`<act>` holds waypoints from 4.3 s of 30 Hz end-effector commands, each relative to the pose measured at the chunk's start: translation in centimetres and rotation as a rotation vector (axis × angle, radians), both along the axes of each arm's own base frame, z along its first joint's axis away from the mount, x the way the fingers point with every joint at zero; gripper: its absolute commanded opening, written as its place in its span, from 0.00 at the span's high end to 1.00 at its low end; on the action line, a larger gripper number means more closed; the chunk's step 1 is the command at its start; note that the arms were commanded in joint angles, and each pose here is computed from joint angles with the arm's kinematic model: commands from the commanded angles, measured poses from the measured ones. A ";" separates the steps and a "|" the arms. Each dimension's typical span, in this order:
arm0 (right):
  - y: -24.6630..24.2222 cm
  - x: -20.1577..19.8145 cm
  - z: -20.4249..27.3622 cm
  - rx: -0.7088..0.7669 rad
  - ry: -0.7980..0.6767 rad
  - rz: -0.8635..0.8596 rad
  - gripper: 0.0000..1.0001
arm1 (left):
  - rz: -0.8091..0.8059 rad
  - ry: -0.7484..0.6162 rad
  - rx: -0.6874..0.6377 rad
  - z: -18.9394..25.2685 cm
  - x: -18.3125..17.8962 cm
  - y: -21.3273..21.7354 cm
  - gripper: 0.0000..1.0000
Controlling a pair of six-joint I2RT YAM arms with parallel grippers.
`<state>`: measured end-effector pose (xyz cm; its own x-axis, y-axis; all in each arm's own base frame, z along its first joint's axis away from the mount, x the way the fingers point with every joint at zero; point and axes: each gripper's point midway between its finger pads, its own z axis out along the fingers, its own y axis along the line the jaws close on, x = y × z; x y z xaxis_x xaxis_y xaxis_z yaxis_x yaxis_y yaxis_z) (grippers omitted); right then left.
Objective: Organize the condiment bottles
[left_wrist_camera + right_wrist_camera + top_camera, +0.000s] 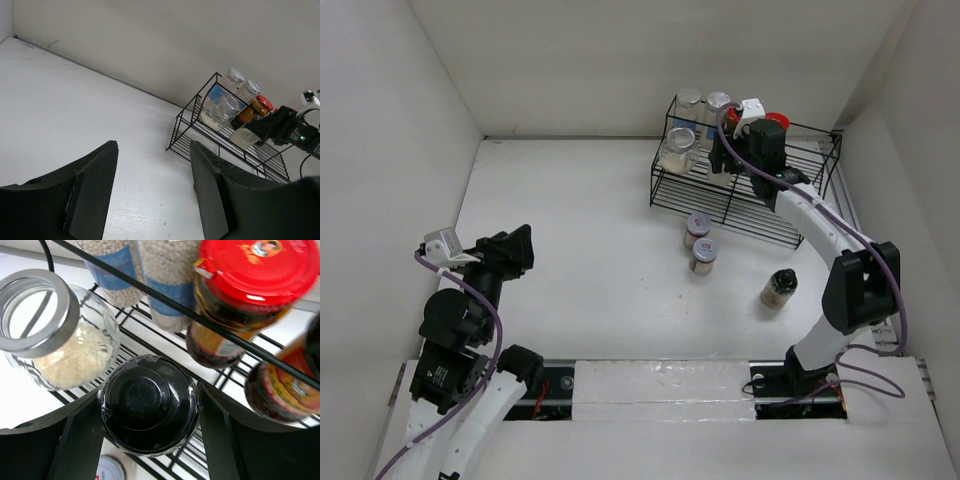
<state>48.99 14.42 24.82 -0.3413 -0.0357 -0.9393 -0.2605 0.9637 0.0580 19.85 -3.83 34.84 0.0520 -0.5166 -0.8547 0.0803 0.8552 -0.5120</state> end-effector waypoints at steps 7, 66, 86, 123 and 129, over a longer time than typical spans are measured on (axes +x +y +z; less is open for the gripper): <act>3.6 1.8 5.0 0.064 -0.165 0.051 0.20 | 0.001 -0.018 0.009 0.7 0.5 -0.2 0.45; -6.5 -24.7 -3.6 0.136 0.228 -0.503 0.46 | -0.129 -0.193 -0.019 3.8 -3.8 -0.8 0.41; -5.8 -4.1 7.8 0.023 -0.011 -0.334 0.46 | -0.100 -0.060 0.024 1.3 -0.8 -1.5 0.41; 5.8 -21.1 -11.7 -0.057 0.212 0.126 0.00 | -0.098 0.003 0.057 0.2 1.1 -2.2 0.42; 6.6 -17.1 -13.7 -0.114 0.198 0.035 0.00 | -0.089 0.025 0.064 -0.3 1.6 -2.3 0.42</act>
<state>28.01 19.43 7.86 -0.6154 -0.2298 -0.7540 -0.3379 0.9411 -0.0110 21.04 -5.89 33.87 -0.0292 -0.4650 -0.8848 0.1336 0.8754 -0.4645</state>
